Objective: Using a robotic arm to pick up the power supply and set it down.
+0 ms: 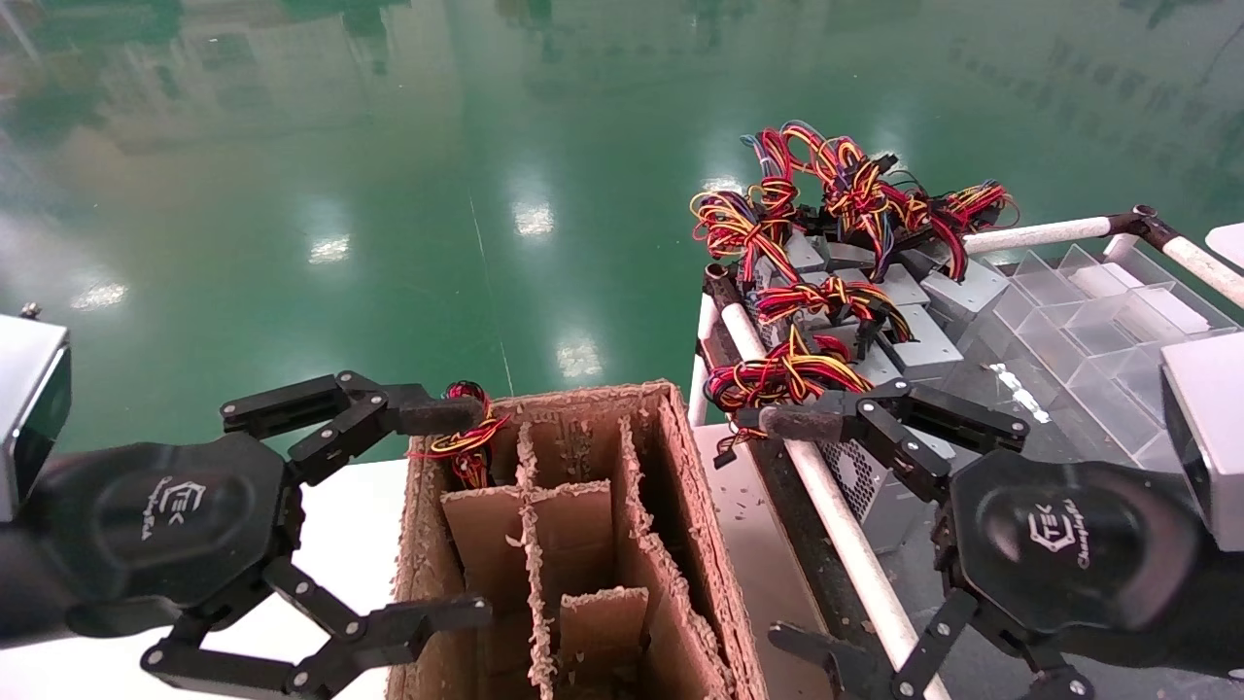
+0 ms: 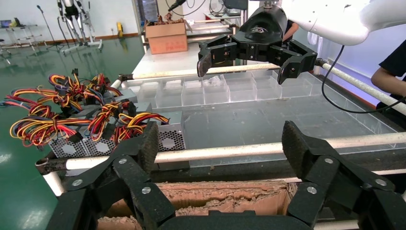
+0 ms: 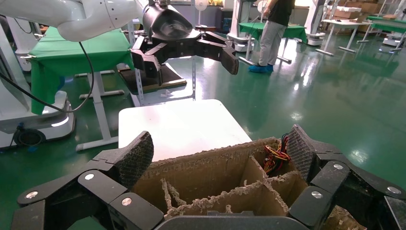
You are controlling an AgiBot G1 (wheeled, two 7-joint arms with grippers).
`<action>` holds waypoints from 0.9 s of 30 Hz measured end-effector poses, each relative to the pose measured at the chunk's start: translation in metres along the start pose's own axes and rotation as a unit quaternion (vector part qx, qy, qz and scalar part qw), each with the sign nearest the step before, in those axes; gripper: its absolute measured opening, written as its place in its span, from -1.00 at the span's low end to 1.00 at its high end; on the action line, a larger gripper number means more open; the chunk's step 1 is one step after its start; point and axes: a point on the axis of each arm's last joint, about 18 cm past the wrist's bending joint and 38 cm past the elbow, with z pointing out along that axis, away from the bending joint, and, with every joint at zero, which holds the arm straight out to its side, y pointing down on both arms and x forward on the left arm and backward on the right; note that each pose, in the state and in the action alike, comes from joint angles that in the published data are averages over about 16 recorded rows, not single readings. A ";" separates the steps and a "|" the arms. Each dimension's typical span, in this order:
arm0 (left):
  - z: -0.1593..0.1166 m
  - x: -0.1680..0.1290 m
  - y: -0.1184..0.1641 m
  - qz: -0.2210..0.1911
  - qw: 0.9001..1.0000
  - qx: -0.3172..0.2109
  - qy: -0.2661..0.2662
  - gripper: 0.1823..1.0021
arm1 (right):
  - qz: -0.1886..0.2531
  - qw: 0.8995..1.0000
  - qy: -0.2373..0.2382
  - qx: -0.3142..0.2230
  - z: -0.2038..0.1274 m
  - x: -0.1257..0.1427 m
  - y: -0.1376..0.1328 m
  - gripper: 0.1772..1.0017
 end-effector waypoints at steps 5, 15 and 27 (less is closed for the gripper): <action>0.000 0.000 0.000 0.000 1.000 0.000 0.000 0.71 | 0.000 1.000 0.000 0.000 0.000 0.000 0.000 1.00; 0.000 0.000 0.000 0.000 1.000 0.000 0.000 0.31 | 0.000 1.000 0.000 0.000 0.000 0.000 0.000 1.00; 0.000 0.000 0.000 0.000 1.000 0.000 0.000 -0.35 | 0.000 1.000 0.000 0.000 0.000 0.000 0.000 1.00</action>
